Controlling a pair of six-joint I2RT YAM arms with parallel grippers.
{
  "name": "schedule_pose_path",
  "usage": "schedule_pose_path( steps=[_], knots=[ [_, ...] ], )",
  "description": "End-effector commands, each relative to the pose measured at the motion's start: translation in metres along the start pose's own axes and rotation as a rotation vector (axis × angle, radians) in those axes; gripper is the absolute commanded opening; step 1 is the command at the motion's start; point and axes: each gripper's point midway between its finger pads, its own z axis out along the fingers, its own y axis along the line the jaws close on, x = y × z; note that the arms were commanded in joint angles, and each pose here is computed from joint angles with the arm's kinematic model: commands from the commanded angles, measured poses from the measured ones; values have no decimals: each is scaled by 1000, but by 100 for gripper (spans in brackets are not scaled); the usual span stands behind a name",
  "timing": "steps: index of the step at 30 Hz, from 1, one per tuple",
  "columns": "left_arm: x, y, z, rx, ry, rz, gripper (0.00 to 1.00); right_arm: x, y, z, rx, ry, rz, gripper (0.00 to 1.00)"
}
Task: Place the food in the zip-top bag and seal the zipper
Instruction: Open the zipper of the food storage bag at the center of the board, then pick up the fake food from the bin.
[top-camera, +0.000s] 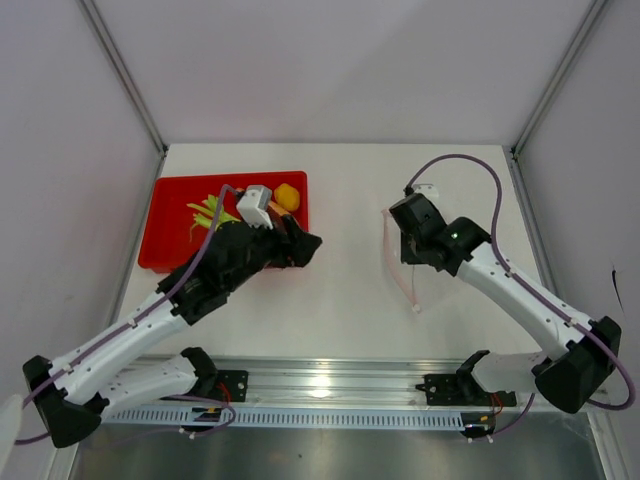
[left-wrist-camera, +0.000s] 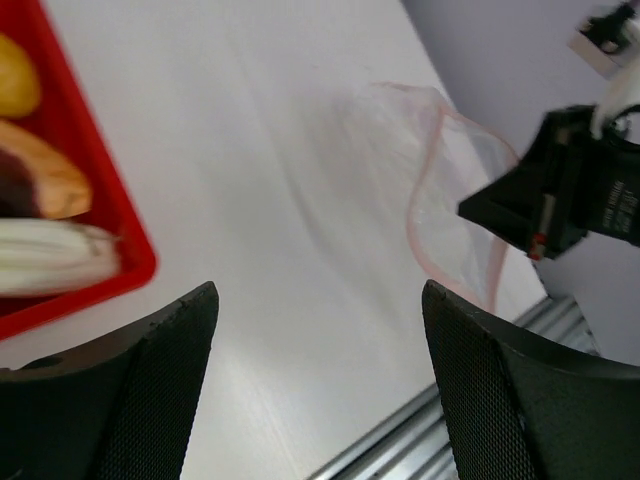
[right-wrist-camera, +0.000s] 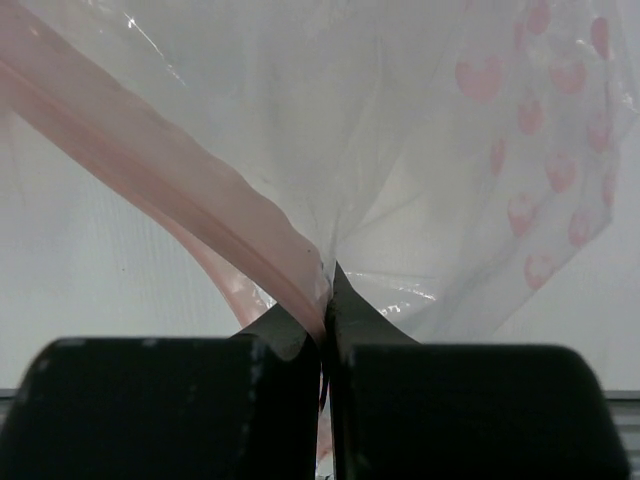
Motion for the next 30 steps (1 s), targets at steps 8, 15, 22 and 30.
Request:
schedule_pose_path(
  steps=[8, 15, 22, 30],
  knots=[
    [-9, 127, -6, -394, -47, -86, 100, -17, 32, 13, -145, -5, 28, 0],
    [-15, 186, 7, -550, -27, -182, 100, -12, 34, 21, -164, 26, 11, 0],
    [-27, 193, 58, -581, 34, -241, 100, -9, 46, 25, -219, 52, -1, 0],
    [-40, 206, 119, -602, -7, -386, 100, -3, 43, 33, -194, 76, -32, 0]
  ],
)
